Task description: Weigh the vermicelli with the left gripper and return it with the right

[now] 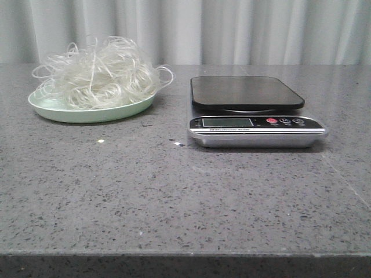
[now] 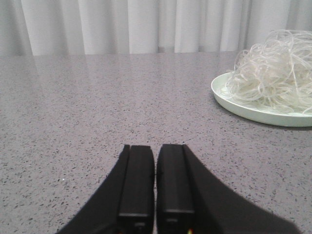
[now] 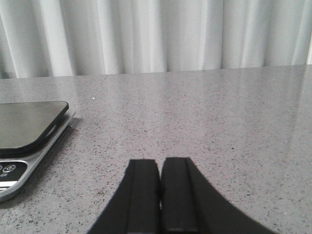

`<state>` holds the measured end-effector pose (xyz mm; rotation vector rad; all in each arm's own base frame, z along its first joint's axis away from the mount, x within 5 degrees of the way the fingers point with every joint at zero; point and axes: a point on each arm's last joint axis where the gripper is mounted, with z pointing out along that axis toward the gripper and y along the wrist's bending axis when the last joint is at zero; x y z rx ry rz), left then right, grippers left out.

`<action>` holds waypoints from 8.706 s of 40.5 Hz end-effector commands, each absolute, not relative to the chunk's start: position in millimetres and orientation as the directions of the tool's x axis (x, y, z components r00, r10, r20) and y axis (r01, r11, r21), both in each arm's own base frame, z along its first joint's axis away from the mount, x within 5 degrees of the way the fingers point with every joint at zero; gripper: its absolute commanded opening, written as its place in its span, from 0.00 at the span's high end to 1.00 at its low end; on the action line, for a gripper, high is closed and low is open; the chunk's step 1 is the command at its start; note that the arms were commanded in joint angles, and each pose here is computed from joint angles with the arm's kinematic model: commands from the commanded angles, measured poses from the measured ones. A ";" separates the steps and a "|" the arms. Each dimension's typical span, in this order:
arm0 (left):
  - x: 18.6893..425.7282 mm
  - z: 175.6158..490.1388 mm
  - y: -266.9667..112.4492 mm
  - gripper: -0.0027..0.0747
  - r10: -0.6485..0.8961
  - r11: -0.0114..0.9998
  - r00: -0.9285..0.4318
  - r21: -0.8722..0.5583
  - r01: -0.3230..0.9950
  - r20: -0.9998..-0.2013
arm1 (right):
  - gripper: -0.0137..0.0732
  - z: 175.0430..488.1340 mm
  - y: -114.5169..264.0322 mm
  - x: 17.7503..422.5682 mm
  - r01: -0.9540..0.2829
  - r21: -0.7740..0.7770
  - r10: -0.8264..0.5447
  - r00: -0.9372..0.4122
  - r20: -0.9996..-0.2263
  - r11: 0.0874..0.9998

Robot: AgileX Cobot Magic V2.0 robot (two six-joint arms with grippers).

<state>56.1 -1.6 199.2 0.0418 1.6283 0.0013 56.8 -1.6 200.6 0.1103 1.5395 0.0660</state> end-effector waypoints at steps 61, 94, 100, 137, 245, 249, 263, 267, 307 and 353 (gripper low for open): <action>41.9 255.9 0.4 0.79 -0.002 1.000 0.498 0.002 0.007 -0.867 | 0.67 211.6 -2.1 54.4 0.022 0.112 0.108 0.137 -0.985 0.993; 173.8 446.7 -18.9 0.30 0.016 0.993 -0.067 0.008 0.116 -0.998 | 0.67 211.6 -2.1 54.4 0.022 0.112 0.108 0.137 -0.985 0.993; 213.8 429.9 -38.8 0.27 0.072 0.980 -0.224 0.028 0.196 -0.972 | 0.67 211.6 -2.1 54.4 0.022 0.112 0.108 0.137 -0.985 0.993; 376.8 307.6 -115.3 0.14 0.208 0.861 -0.689 -0.204 0.465 -0.694 | 0.67 211.6 -2.1 54.4 0.022 0.112 0.108 0.137 -0.985 0.993; 329.6 373.5 -278.5 0.78 0.306 0.553 -0.457 -0.235 0.800 -0.835 | 0.67 211.5 -2.1 54.4 0.022 0.112 0.108 0.136 -0.985 0.993; 333.7 360.2 -282.3 0.78 0.335 0.550 -0.481 -0.247 0.798 -0.810 | 0.67 211.5 -2.1 54.4 0.022 0.112 0.108 0.136 -0.985 0.993; 339.1 339.9 -287.0 0.76 0.385 0.546 -0.512 -0.258 0.797 -0.768 | 0.67 211.5 -2.1 54.4 0.022 0.112 0.108 0.136 -0.985 0.993; 339.2 340.7 -287.1 0.69 0.384 0.545 -0.511 -0.258 0.798 -0.769 | 0.67 211.5 -2.1 54.4 0.022 0.112 0.108 0.136 -0.985 0.993; 313.0 416.6 -227.6 0.26 0.449 0.672 -0.417 -0.009 0.741 -0.790 | 0.67 211.6 -2.1 54.4 0.022 0.112 0.108 0.137 -0.985 0.993; 139.2 379.0 -30.7 0.79 0.255 0.942 -0.253 0.181 0.282 -0.933 | 0.67 211.6 -2.1 54.4 0.022 0.112 0.108 0.137 -0.985 0.993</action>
